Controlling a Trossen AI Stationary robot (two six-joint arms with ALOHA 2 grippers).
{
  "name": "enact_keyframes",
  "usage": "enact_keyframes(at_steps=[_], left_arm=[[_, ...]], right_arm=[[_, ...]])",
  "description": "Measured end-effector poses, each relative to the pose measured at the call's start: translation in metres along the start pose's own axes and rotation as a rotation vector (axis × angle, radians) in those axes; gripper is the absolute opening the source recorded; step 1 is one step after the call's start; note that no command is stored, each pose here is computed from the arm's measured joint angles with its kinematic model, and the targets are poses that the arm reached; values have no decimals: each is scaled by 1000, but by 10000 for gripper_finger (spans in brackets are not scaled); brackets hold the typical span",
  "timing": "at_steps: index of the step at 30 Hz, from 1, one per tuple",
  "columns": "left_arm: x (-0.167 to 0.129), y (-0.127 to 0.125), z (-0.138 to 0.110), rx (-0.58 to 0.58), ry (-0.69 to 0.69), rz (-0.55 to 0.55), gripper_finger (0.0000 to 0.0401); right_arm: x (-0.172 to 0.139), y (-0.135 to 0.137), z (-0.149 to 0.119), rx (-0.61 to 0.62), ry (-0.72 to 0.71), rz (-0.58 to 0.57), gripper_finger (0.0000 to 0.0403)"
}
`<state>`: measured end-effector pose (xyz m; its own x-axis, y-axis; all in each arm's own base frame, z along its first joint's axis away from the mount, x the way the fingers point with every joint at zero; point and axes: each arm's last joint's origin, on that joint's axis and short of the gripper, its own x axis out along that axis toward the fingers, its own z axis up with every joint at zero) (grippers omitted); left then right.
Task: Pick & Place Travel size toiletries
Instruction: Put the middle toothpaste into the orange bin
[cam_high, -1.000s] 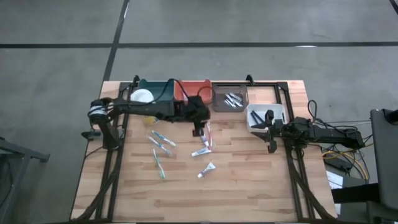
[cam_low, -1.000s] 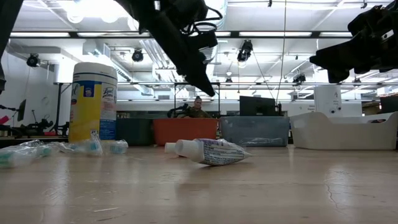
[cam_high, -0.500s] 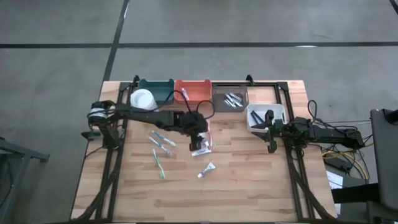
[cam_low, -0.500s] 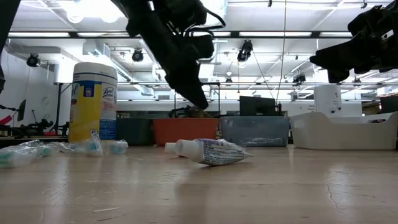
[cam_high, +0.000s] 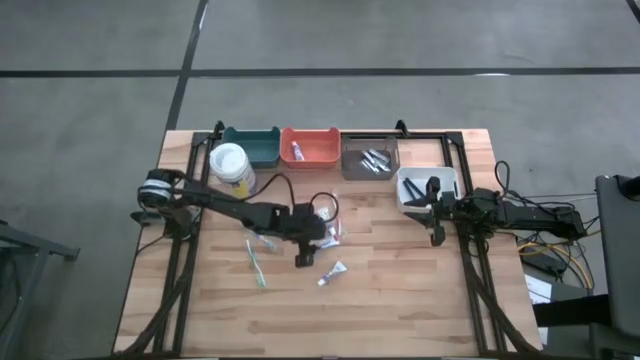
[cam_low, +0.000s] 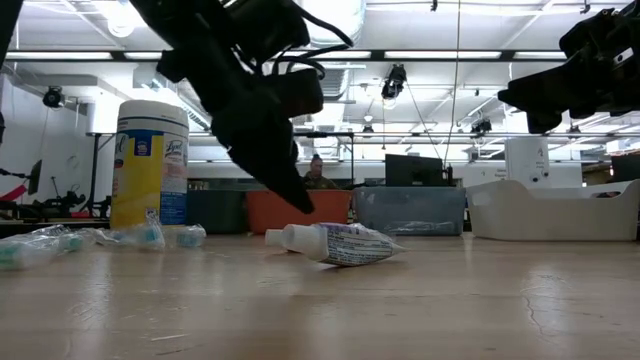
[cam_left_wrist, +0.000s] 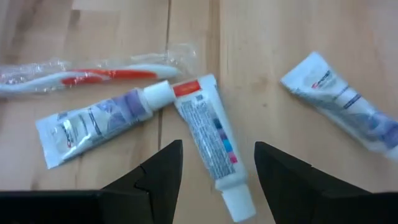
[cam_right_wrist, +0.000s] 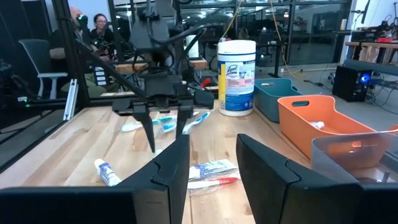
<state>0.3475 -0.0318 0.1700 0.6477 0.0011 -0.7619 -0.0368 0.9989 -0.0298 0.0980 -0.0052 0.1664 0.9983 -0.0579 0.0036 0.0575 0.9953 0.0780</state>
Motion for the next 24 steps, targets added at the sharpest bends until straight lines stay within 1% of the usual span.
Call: enact_keyframes(at_steps=[5, 7, 10, 13, 16, 20, 24], left_arm=[[1, 2, -3, 13, -6, 110, 204], [1, 3, -4, 7, -4, 127, 204], [1, 2, -3, -16, -9, 119, 204], [1, 0, -1, -50, -23, 57, 204], [2, -3, 1, -59, -48, 7, 204], [2, -5, 0, -57, -54, -1, 204], [6, -4, -10, -87, -69, -1, 204]], right_arm=[[0, 0, 0, 0, 0, 0, 124], [0, 0, 0, -2, 0, 0, 121], [0, 0, 0, 0, 0, 0, 118], [0, 0, 0, -2, 0, 0, 116], [0, 0, 0, -1, 0, 0, 117], [0, 0, 0, 0, 0, 0, 123], [0, 0, 0, 0, 0, 0, 127]])
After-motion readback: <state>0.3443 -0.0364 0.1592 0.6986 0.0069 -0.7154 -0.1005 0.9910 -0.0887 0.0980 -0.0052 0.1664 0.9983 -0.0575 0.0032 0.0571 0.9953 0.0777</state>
